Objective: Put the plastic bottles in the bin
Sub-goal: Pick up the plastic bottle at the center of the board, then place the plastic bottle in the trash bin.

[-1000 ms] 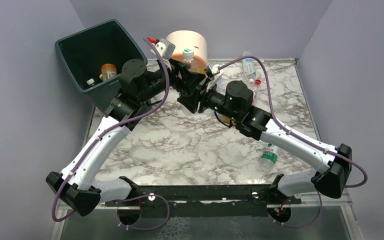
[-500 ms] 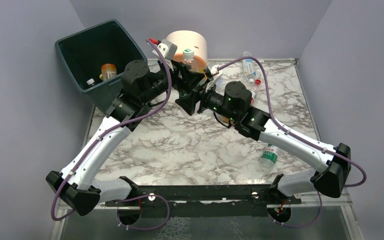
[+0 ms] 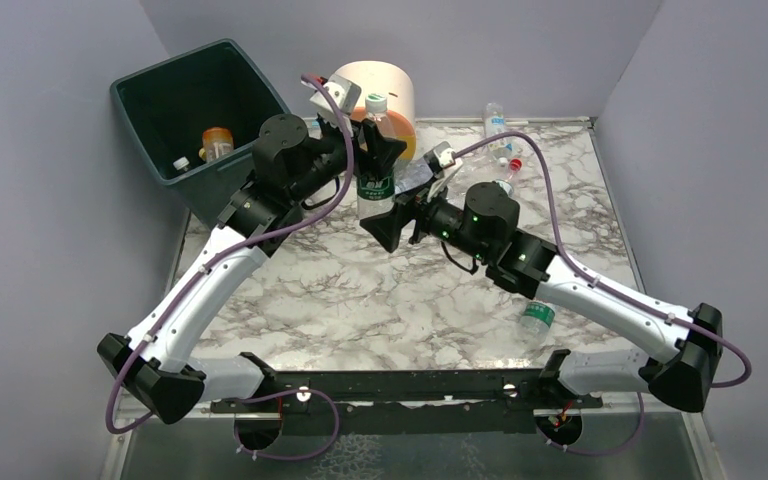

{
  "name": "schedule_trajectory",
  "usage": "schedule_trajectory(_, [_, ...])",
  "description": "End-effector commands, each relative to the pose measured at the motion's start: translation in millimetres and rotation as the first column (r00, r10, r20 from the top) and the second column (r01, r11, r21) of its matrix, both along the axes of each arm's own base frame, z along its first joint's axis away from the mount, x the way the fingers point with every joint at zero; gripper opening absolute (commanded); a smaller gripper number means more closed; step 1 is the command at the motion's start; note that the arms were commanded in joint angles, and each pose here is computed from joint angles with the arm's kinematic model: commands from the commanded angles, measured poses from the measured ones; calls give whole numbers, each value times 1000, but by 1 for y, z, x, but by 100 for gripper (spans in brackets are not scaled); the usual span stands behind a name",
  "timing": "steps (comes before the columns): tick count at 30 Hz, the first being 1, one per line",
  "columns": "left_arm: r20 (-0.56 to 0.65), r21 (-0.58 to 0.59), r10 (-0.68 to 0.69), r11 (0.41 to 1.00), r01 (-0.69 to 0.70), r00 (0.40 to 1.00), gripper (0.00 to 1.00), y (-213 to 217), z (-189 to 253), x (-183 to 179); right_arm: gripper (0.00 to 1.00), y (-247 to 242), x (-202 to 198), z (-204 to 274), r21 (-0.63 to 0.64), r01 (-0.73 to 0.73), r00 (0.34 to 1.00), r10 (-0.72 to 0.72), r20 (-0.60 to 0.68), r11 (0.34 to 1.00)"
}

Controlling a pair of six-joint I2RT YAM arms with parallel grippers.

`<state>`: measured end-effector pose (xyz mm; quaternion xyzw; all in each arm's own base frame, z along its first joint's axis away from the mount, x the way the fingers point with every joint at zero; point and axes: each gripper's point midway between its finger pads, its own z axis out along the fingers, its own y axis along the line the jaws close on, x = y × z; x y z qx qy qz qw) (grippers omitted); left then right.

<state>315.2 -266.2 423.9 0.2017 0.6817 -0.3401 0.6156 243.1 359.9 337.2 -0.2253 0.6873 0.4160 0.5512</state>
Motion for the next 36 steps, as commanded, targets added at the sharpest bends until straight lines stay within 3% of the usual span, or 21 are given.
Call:
schedule_trajectory(1, [100,15,113,993,-115,989,50,20,29,14,100,-21,-2,-3,-23,78,996,-79,-37,997])
schedule_trajectory(13, [220,125,283,941,-315,934,52,60,60,46,100,-43,-9,-49,-97,132,982,-143,-121,986])
schedule_trajectory(27, [218,15,520,844,-536,826,52,190,108,116,100,-44,-12,-65,-126,120,980,-138,-146,985])
schedule_trajectory(36, [166,-29,595,800,-599,787,53,252,93,144,100,-50,-13,-69,-138,136,977,-156,-148,981])
